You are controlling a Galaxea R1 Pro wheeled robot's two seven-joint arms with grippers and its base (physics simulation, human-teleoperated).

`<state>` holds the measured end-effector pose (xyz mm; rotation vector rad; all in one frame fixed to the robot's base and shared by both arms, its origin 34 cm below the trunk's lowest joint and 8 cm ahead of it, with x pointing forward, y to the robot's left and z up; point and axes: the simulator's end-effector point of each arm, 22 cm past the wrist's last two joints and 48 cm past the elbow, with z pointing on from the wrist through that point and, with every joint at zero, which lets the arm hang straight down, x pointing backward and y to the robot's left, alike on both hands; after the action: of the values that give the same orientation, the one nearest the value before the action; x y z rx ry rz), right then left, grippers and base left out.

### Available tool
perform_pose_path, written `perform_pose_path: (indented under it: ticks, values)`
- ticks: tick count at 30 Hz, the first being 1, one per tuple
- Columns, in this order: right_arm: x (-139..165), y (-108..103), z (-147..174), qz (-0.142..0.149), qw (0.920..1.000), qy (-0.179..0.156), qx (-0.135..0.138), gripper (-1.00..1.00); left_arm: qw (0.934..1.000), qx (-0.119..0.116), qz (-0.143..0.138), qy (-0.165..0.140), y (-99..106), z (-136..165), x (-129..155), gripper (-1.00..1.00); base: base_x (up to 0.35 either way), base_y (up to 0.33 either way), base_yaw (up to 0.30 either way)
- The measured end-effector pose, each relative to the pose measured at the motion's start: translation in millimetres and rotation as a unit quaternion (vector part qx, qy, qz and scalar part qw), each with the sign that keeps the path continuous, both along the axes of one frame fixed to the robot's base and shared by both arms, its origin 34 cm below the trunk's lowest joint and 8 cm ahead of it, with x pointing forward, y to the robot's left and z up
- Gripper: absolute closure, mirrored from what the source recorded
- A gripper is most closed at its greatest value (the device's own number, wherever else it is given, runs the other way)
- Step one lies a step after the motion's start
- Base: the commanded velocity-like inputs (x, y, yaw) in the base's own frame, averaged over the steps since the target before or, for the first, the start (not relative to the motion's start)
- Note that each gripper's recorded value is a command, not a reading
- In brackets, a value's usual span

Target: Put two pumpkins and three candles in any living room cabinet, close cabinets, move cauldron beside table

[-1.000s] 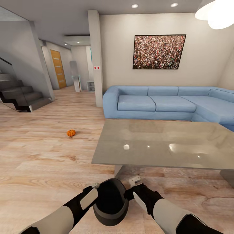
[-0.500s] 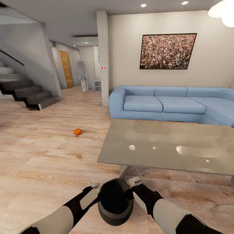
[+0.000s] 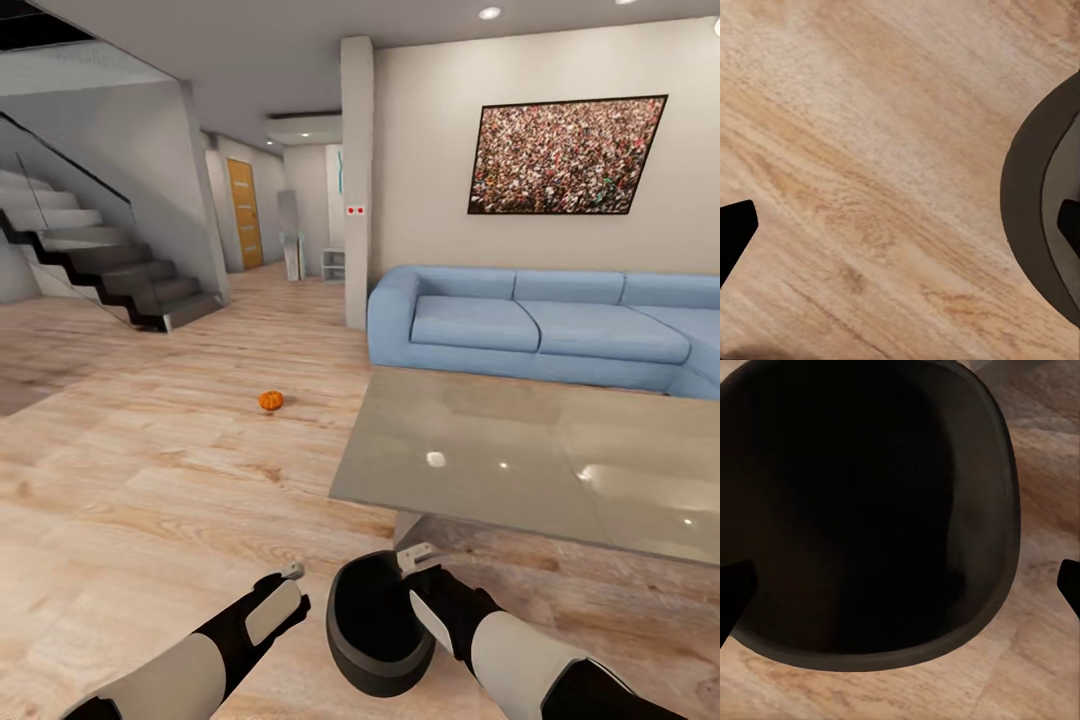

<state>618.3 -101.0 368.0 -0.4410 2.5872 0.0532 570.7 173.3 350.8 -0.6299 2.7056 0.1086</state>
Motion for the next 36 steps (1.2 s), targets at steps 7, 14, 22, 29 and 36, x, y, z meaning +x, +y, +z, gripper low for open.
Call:
perform_pose_path:
  ticks: [7,14,22,29,36]
  values:
    - [3,1,13,0.0,1.0,0.0,0.001,-1.0,1.0,0.0,0.001,0.001,1,13,3,-1.0,0.0,0.0,0.009]
    - [7,2,29,0.001,1.0,-0.002,0.002,-1.0,1.0,0.003,0.001,0.003,3,26,5,-1.0,0.0,0.0,0.0]
    - [11,2,46,0.001,1.0,-0.001,0.002,-1.0,1.0,0.004,0.003,0.007,6,41,6,-1.0,0.0,0.0,0.0]
    - [15,2,62,0.001,1.0,-0.003,0.002,-1.0,0.9999,0.006,0.004,0.007,7,56,8,-1.0,0.0,0.0,0.0]
    - [17,1,75,0.0,1.0,-0.002,0.001,-1.0,0.9994,0.019,0.011,0.027,19,59,-2,-1.0,0.0,0.0,0.0]
